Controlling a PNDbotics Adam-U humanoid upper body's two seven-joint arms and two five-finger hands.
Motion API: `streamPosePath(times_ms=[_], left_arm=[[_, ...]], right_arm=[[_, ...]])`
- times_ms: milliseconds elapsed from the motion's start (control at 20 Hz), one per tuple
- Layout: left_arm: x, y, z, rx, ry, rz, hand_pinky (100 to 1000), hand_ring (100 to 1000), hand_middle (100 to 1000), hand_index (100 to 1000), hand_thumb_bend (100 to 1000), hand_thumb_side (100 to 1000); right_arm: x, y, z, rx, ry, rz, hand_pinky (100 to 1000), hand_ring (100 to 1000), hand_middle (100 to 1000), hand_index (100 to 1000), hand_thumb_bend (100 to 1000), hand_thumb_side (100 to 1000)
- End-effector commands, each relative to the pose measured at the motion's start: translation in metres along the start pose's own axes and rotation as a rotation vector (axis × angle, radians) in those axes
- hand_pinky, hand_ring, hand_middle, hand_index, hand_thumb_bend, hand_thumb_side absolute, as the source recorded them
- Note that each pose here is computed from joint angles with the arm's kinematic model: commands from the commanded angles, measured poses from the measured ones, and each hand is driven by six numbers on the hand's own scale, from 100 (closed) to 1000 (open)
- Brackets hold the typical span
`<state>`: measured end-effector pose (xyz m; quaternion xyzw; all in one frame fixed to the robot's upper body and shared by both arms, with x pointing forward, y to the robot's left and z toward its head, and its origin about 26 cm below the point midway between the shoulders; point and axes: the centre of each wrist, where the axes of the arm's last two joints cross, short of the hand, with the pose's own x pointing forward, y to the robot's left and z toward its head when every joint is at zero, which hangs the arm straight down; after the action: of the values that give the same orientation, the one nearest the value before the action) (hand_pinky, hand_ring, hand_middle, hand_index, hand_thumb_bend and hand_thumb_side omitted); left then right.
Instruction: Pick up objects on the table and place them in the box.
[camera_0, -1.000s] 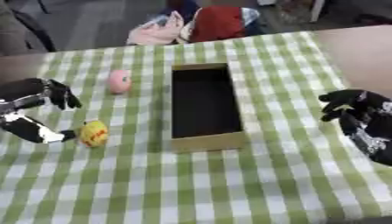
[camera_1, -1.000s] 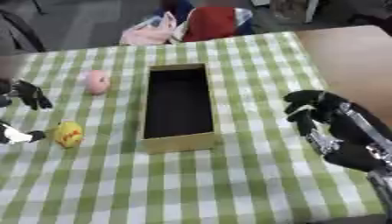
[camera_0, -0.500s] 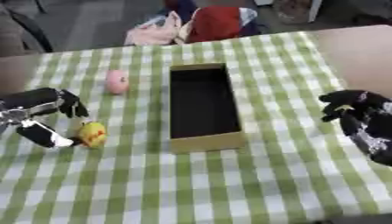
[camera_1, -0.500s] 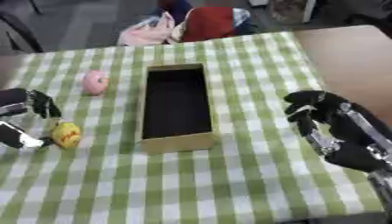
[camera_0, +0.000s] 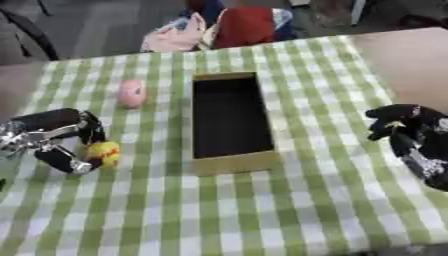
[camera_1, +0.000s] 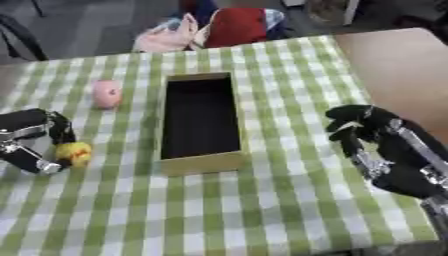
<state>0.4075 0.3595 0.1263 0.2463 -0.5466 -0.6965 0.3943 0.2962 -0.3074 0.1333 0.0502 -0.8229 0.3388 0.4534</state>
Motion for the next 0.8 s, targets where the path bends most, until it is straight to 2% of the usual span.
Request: streamPosePath(times_ms=[50,200,550,800], left_arm=[[-0.004,0.011,0.004,0.070,0.022,-0.020,520,406,372,490,166,107],[-0.003,0.025,0.009,0.146,0.012,-0.009,511,382,341,462,131,110],[0.014,0.101,0.027,0.325,-0.079,-0.072,523,395,353,468,144,100],[0.027,0.127,0.012,0.396,-0.152,-0.080,541,412,368,482,149,100]], right_arm=[[0.009,-0.007,-0.003,0.009,-0.022,0.029,691,894,631,834,100,403],[0.009,-0.007,-0.002,0.008,-0.020,0.029,691,894,631,833,100,402],[0.008,-0.006,-0.003,0.023,-0.019,0.025,691,894,631,833,100,404],[0.011,-0.002,-0.011,0.072,-0.040,0.016,691,893,630,832,100,406]])
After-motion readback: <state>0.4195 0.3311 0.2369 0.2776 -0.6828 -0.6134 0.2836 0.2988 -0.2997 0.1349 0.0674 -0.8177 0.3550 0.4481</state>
